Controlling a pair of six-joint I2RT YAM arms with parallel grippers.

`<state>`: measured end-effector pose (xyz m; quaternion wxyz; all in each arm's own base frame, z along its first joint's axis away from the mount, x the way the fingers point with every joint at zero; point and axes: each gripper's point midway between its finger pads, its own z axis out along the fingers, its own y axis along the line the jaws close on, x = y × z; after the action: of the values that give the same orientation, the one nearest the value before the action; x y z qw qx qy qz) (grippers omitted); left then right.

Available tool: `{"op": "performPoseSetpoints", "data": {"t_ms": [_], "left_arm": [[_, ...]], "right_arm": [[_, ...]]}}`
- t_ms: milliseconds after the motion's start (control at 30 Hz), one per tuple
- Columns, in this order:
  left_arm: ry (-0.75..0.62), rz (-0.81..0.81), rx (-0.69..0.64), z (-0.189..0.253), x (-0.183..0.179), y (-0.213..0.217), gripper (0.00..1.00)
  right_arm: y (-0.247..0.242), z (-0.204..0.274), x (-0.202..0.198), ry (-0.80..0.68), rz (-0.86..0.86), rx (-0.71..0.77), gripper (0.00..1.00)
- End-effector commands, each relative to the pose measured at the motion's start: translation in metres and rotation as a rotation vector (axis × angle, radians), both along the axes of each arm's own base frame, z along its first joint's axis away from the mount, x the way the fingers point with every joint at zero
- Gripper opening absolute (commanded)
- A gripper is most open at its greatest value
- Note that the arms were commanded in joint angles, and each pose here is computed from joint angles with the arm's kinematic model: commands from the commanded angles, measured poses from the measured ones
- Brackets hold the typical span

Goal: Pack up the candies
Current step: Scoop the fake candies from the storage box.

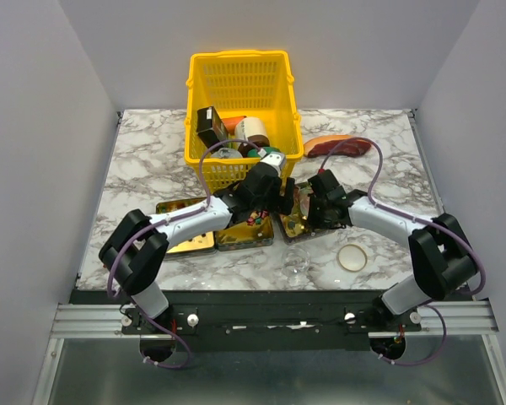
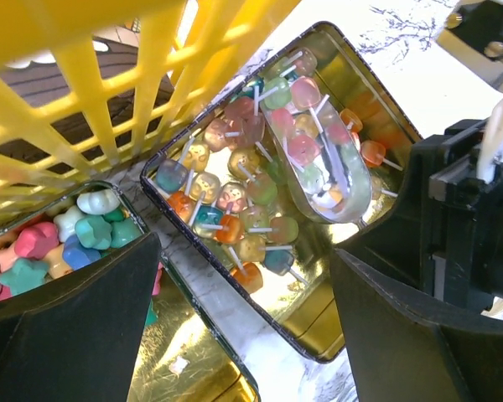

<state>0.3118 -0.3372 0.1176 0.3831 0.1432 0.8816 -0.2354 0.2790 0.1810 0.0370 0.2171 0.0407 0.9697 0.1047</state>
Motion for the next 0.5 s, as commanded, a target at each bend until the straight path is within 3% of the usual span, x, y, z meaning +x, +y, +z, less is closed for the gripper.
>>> {"op": "performPoseSetpoints", "data": {"t_ms": [0,467], "left_arm": [[0.318,-0.070,0.230,-0.083,-0.075,0.045,0.94],[0.205,-0.033,0.213,-0.061,-0.059,0.050,0.94]], "right_arm": [[-0.022,-0.011,0.015,-0.148,0.012,-0.125,0.01],[-0.031,0.004,0.003,-0.254,0.033,-0.159,0.01]]}}
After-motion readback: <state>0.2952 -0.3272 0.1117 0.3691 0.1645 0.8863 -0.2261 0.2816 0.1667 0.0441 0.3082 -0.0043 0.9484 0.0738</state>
